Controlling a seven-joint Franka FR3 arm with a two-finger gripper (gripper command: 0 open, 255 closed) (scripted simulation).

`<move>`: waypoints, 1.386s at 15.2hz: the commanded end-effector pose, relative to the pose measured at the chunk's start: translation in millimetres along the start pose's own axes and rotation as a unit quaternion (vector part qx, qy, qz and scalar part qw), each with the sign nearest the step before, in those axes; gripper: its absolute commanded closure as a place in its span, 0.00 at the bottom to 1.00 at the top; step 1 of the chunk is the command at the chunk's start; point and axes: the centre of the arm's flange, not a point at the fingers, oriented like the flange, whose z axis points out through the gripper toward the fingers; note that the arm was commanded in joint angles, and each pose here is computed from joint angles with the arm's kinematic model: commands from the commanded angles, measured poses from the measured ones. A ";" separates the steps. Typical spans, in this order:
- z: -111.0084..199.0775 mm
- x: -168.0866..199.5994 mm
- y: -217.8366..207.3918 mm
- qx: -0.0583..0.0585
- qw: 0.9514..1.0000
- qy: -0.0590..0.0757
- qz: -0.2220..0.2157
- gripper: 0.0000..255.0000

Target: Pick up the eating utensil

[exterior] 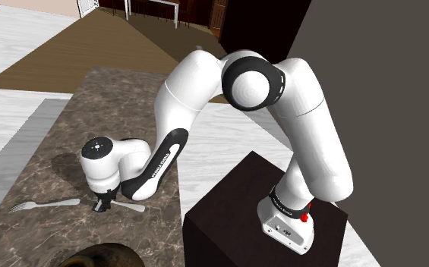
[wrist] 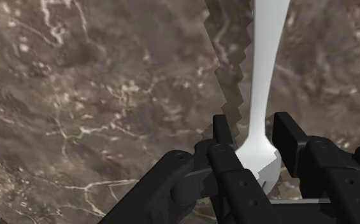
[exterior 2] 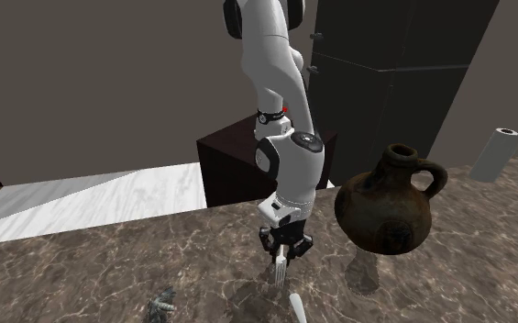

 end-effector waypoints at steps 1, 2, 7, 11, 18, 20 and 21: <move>0.4 -0.3 -0.3 0.000 1.000 0.000 0.000 1.00; 0.3 -0.4 -0.3 0.000 1.000 0.000 0.000 1.00; -10.2 1.1 1.9 0.000 1.000 0.000 0.000 1.00; -31.1 3.5 3.9 0.000 1.000 0.000 0.000 1.00; -67.6 7.8 7.6 0.000 1.000 0.000 0.000 1.00; -78.0 9.1 8.6 0.000 1.000 0.000 0.000 1.00; -78.8 9.1 8.7 0.000 1.000 0.000 0.000 1.00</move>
